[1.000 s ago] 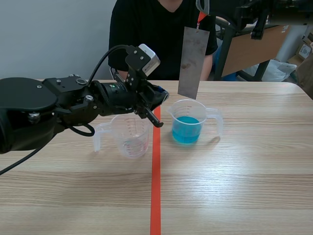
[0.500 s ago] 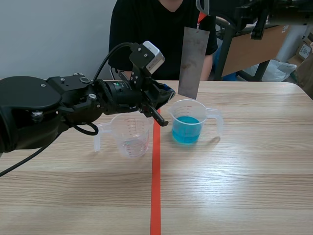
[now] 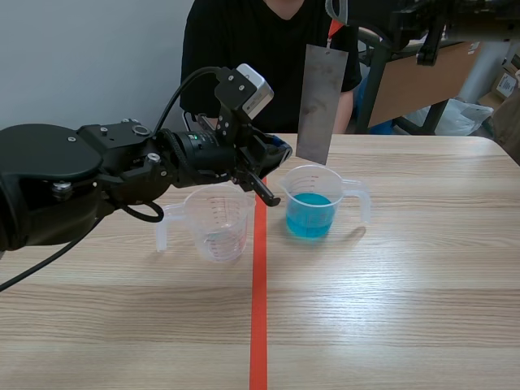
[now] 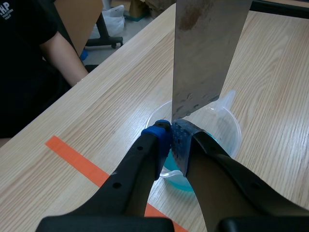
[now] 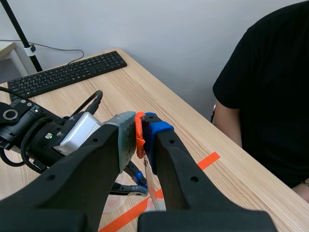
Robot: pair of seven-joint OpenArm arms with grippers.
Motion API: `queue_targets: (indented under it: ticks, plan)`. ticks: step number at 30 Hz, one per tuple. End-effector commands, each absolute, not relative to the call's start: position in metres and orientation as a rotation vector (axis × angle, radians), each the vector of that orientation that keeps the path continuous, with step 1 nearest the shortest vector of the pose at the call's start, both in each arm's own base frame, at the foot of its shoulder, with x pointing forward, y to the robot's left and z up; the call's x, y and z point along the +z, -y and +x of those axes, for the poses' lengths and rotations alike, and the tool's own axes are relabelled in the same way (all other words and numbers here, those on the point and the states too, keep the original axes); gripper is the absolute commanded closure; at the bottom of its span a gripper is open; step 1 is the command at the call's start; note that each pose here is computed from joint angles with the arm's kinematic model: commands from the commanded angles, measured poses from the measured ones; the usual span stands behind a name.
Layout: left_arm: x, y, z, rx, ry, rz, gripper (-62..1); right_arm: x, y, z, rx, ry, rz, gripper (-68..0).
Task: Do the redox reaction experiment.
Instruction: 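Raise the plate and point at it, then put the plate into the left beaker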
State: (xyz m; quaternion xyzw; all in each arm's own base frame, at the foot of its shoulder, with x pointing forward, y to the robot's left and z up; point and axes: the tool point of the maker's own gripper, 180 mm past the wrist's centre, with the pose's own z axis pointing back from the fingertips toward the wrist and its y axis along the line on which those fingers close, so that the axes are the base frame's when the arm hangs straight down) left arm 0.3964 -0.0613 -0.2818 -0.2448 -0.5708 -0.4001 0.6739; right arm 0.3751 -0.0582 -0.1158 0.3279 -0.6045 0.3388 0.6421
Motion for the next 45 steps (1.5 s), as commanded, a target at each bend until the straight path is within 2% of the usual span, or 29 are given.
queue_targets:
  ticks: [1,29,34,38,45]
  plan:
    - [-0.262,0.069,0.401,-0.897,1.338,-0.575,-4.7,-0.096,0.057,0.373,0.792,1.432,0.764,-1.3]
    - [-0.266,0.063,0.397,-0.898,1.328,-0.576,-4.7,-0.095,0.057,0.372,0.787,1.434,0.775,-1.3]
    - [-0.262,0.034,0.390,-0.841,1.329,-0.592,-4.7,-0.095,0.057,0.372,0.787,1.434,0.774,-1.3]
    - [-0.274,-0.001,0.374,-0.839,1.302,-0.549,-4.7,-0.095,0.057,0.372,0.787,1.435,0.775,-1.3]
    - [-0.290,-0.099,0.339,-0.722,1.237,-0.418,-4.7,-0.095,0.057,0.372,0.788,1.434,0.774,-1.3]
